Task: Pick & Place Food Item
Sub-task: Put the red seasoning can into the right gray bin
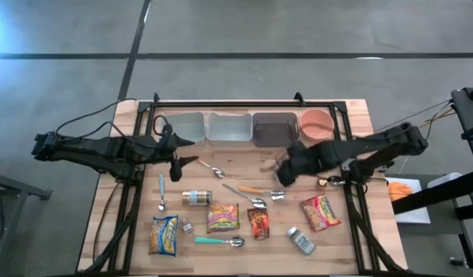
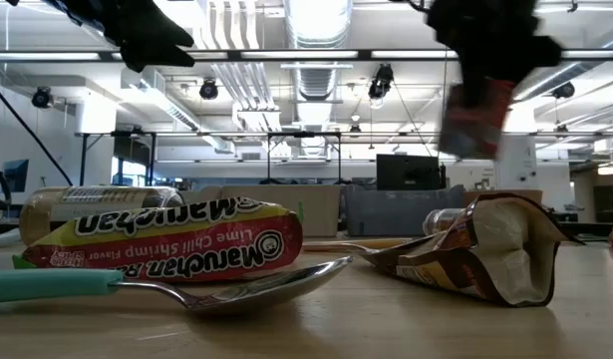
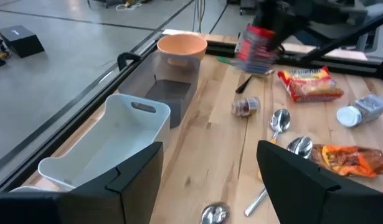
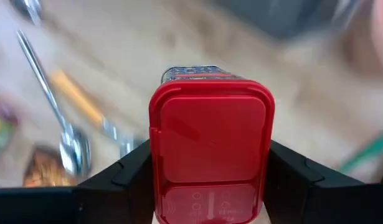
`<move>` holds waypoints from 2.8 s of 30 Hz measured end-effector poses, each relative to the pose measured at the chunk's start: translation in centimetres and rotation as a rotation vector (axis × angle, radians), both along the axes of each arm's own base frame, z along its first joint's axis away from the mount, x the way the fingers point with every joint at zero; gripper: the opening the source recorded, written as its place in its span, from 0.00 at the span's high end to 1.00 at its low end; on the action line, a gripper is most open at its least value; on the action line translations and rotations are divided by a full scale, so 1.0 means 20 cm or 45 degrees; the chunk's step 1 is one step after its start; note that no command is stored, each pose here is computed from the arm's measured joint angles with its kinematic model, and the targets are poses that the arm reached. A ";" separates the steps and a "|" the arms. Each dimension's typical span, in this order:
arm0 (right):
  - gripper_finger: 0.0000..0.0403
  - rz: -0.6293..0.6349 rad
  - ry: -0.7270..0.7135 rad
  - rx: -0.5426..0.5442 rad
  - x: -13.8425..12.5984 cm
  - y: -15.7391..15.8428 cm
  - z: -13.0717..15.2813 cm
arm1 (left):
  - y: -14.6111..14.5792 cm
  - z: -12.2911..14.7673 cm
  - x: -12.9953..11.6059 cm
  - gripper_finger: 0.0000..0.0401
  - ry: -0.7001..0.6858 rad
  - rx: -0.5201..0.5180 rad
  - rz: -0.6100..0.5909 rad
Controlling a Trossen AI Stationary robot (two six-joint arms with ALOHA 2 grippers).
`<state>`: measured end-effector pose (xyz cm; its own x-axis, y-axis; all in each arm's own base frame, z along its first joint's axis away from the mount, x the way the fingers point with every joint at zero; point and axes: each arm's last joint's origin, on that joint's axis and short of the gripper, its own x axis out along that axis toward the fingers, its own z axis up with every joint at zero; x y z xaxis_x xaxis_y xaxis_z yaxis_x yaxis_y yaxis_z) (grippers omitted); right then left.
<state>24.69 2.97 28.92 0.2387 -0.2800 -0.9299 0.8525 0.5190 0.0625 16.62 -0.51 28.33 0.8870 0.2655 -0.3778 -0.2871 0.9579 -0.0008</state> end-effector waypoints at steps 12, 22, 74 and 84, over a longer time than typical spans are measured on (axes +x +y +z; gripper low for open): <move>0.47 0.201 -0.113 -0.138 0.22 -0.55 0.07 | 0.00 0.02 0.01 0.35 -0.061 -0.029 0.028; 0.47 0.498 -0.050 -0.182 0.51 -0.72 0.04 | 0.01 0.00 0.00 0.35 -0.022 -0.052 0.066; 0.47 1.240 0.368 0.027 1.01 -0.92 -0.28 | 0.01 -0.02 -0.01 0.35 0.077 0.053 0.043; 0.47 1.243 0.408 0.084 1.00 -0.91 -0.40 | 0.01 -0.02 -0.02 0.35 0.082 0.055 0.042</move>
